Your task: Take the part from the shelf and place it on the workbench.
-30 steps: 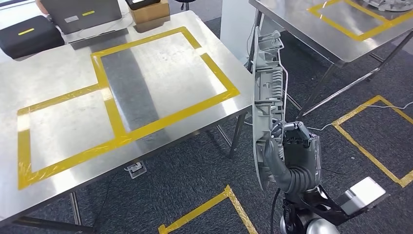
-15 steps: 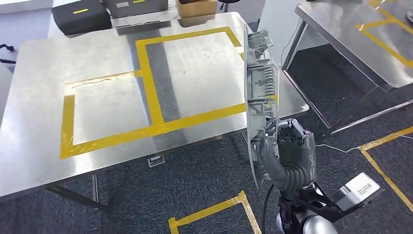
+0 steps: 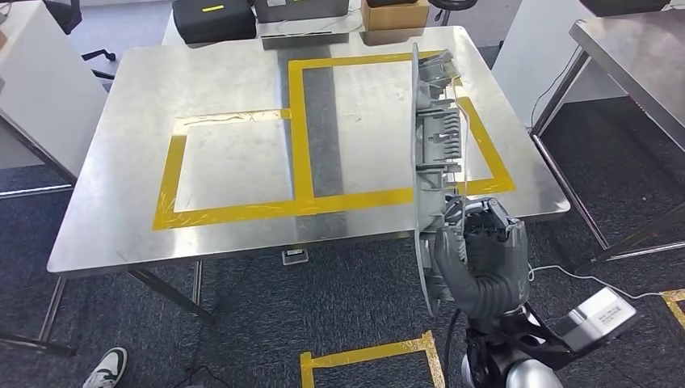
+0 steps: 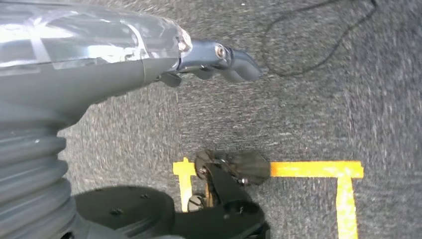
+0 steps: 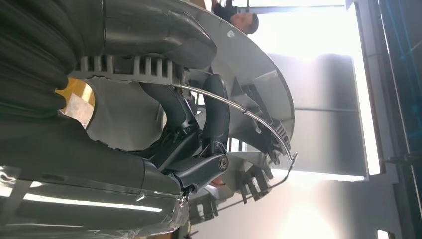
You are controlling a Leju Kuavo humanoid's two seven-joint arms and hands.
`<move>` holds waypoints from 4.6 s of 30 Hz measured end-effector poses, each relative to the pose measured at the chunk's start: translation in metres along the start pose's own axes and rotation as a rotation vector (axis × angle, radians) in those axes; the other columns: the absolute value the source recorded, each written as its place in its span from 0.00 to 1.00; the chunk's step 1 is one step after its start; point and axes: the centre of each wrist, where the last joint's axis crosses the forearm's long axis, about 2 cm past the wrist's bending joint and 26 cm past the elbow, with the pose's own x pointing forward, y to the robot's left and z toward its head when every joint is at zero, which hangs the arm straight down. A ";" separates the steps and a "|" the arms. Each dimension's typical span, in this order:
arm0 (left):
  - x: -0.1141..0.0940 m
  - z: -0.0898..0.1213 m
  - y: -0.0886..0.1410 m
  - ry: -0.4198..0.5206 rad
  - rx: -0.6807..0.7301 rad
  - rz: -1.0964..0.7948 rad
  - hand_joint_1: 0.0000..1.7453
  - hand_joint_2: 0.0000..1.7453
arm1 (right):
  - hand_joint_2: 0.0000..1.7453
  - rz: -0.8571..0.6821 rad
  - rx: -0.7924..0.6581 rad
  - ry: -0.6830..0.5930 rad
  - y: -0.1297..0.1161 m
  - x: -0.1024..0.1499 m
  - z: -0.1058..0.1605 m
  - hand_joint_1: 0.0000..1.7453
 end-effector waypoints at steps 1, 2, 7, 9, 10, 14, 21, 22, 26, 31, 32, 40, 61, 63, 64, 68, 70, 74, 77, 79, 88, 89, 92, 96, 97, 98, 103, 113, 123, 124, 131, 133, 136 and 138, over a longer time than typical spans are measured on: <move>0.000 0.000 0.000 -0.001 0.000 0.001 0.00 1.00 | 1.00 0.000 0.000 0.001 0.000 0.000 0.000 1.00; 0.000 0.000 0.000 -0.002 -0.001 0.001 0.00 1.00 | 1.00 0.000 0.000 0.004 0.000 0.000 0.001 1.00; 0.000 0.000 -0.001 -0.002 -0.016 0.025 0.00 1.00 | 1.00 0.012 -0.012 0.015 0.000 0.000 0.001 1.00; 0.000 0.000 -0.002 -0.001 -0.027 0.037 0.00 1.00 | 1.00 0.029 -0.015 0.014 0.001 0.000 0.002 1.00; 0.000 0.001 -0.002 0.001 -0.031 0.040 0.00 1.00 | 1.00 0.037 -0.016 0.013 0.001 0.000 0.002 1.00; -0.001 0.001 -0.002 0.005 -0.034 0.043 0.00 1.00 | 1.00 0.042 -0.013 0.015 0.003 -0.001 0.004 1.00; -0.001 0.001 -0.002 0.008 -0.036 0.047 0.00 1.00 | 1.00 0.032 -0.003 0.025 0.007 -0.001 0.007 1.00; -0.001 0.001 -0.002 0.009 -0.038 0.051 0.00 1.00 | 1.00 0.031 -0.003 0.027 0.007 -0.001 0.007 1.00; -0.002 0.001 -0.001 0.012 -0.046 0.098 0.00 1.00 | 1.00 0.012 -0.019 0.049 0.010 -0.004 0.010 1.00; -0.002 0.000 -0.001 0.061 -0.045 0.124 0.00 1.00 | 1.00 -0.017 -0.030 0.069 0.017 -0.009 0.012 1.00; -0.002 0.000 0.000 0.068 -0.046 0.121 0.00 1.00 | 1.00 -0.006 -0.031 0.064 0.020 -0.011 0.011 1.00; -0.001 0.000 -0.002 0.050 -0.072 0.121 0.00 1.00 | 1.00 0.050 -0.050 -0.001 0.053 -0.025 -0.007 1.00; 0.001 0.004 -0.013 0.069 -0.094 0.144 0.00 1.00 | 1.00 0.109 -0.072 0.030 0.063 -0.041 -0.003 1.00; 0.000 0.004 -0.014 0.071 -0.094 0.144 0.00 1.00 | 1.00 0.111 -0.072 0.035 0.064 -0.042 -0.002 1.00; 0.000 0.004 -0.014 0.071 -0.094 0.144 0.00 1.00 | 1.00 0.113 -0.073 0.037 0.064 -0.043 -0.002 1.00; 0.001 0.004 -0.014 0.067 -0.097 0.135 0.00 1.00 | 1.00 0.136 -0.102 0.008 0.065 -0.043 -0.004 1.00; 0.001 0.004 -0.014 0.069 -0.101 0.128 0.00 1.00 | 1.00 0.152 -0.115 -0.023 0.064 -0.040 -0.009 1.00; 0.004 0.004 -0.016 0.073 -0.108 0.124 0.00 1.00 | 1.00 0.259 -0.109 -0.067 0.063 -0.035 -0.020 1.00; 0.007 0.005 -0.021 0.084 -0.134 0.109 0.00 1.00 | 1.00 0.473 -0.082 -0.107 0.066 -0.035 -0.028 1.00; 0.011 0.004 -0.024 0.092 -0.164 0.084 0.00 1.00 | 1.00 0.651 -0.038 -0.110 0.069 -0.042 -0.042 1.00; 0.049 -0.002 -0.040 0.056 -0.275 -0.036 0.00 1.00 | 1.00 1.092 0.339 0.162 0.072 -0.124 -0.091 1.00; 0.050 -0.002 -0.041 0.053 -0.279 -0.044 0.00 1.00 | 1.00 1.114 0.373 0.201 0.069 -0.133 -0.092 1.00; 0.051 -0.002 -0.042 0.047 -0.287 -0.065 0.00 1.00 | 1.00 1.165 0.466 0.306 0.057 -0.154 -0.091 1.00; 0.051 -0.001 -0.043 0.043 -0.292 -0.078 0.00 1.00 | 1.00 1.202 0.538 0.377 0.044 -0.172 -0.088 1.00; 0.051 -0.001 -0.043 0.042 -0.293 -0.081 0.00 1.00 | 1.00 1.208 0.547 0.390 0.042 -0.175 -0.087 1.00; 0.051 -0.001 -0.043 0.041 -0.294 -0.084 0.00 1.00 | 1.00 1.214 0.554 0.402 0.040 -0.177 -0.085 1.00; 0.051 0.000 -0.045 0.040 -0.299 -0.092 0.00 1.00 | 1.00 1.241 0.592 0.445 0.036 -0.187 -0.078 1.00; 0.050 0.000 -0.046 0.041 -0.305 -0.106 0.00 1.00 | 1.00 1.260 0.628 0.486 0.034 -0.196 -0.070 1.00; 0.050 0.001 -0.047 0.039 -0.307 -0.115 0.00 1.00 | 1.00 1.282 0.643 0.485 0.031 -0.198 -0.072 1.00; 0.050 0.001 -0.047 0.039 -0.308 -0.115 0.00 1.00 | 1.00 1.284 0.643 0.486 0.031 -0.198 -0.072 1.00; 0.050 0.001 -0.047 0.039 -0.308 -0.115 0.00 1.00 | 1.00 1.291 0.648 0.490 0.031 -0.199 -0.072 1.00; 0.049 0.001 -0.047 0.039 -0.308 -0.115 0.00 1.00 | 1.00 1.293 0.645 0.495 0.030 -0.199 -0.073 1.00; 0.049 0.001 -0.047 0.038 -0.308 -0.118 0.00 1.00 | 1.00 1.303 0.615 0.538 0.026 -0.199 -0.075 1.00; 0.049 0.001 -0.047 0.038 -0.309 -0.121 0.00 1.00 | 1.00 1.332 0.567 0.595 0.017 -0.199 -0.079 1.00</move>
